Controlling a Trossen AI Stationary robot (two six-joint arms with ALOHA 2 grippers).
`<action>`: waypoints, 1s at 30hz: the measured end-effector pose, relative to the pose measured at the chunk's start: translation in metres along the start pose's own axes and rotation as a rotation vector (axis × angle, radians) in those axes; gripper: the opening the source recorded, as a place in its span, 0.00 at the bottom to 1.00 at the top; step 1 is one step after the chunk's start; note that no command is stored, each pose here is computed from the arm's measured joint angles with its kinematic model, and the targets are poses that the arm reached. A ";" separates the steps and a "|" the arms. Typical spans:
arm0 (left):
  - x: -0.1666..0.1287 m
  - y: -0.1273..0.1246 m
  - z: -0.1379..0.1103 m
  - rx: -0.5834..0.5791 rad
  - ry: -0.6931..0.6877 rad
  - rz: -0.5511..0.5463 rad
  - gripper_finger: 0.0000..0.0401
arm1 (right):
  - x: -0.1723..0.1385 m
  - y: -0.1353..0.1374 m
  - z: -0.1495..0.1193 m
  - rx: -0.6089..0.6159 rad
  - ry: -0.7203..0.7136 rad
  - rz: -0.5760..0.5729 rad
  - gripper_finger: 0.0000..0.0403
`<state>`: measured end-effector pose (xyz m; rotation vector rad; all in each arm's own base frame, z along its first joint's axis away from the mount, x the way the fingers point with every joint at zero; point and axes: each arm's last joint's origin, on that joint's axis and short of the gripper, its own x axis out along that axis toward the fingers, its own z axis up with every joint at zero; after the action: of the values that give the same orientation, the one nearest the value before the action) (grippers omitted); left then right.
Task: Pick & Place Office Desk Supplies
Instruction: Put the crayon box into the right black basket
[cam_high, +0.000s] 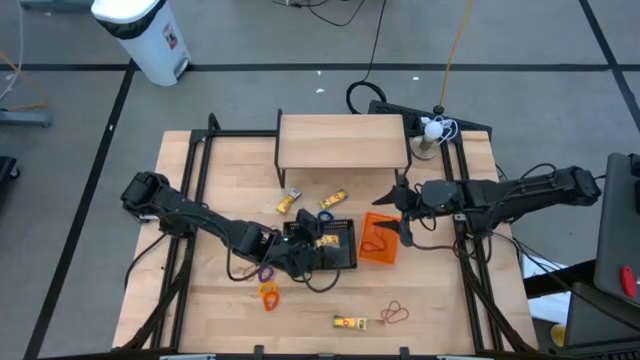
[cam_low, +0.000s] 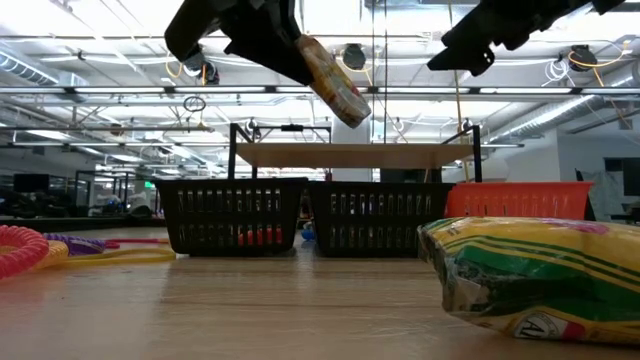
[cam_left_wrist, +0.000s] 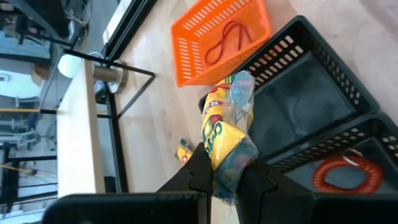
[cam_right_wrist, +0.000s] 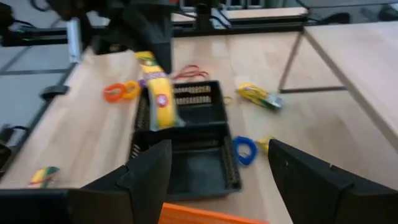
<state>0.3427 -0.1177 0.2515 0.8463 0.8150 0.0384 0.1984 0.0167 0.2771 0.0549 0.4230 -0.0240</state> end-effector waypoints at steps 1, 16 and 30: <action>0.000 0.000 0.000 -0.004 -0.002 -0.005 0.08 | -0.001 0.000 0.000 -0.002 -0.004 -0.008 0.63; 0.012 0.013 -0.008 -0.107 -0.016 -0.103 0.08 | -0.001 0.000 -0.001 -0.004 0.011 -0.008 0.63; 0.024 0.029 -0.018 -0.190 -0.015 -0.156 0.09 | -0.001 0.000 -0.001 -0.008 0.011 -0.007 0.63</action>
<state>0.3558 -0.0777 0.2490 0.6020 0.8470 -0.0285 0.1972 0.0164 0.2764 0.0458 0.4340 -0.0295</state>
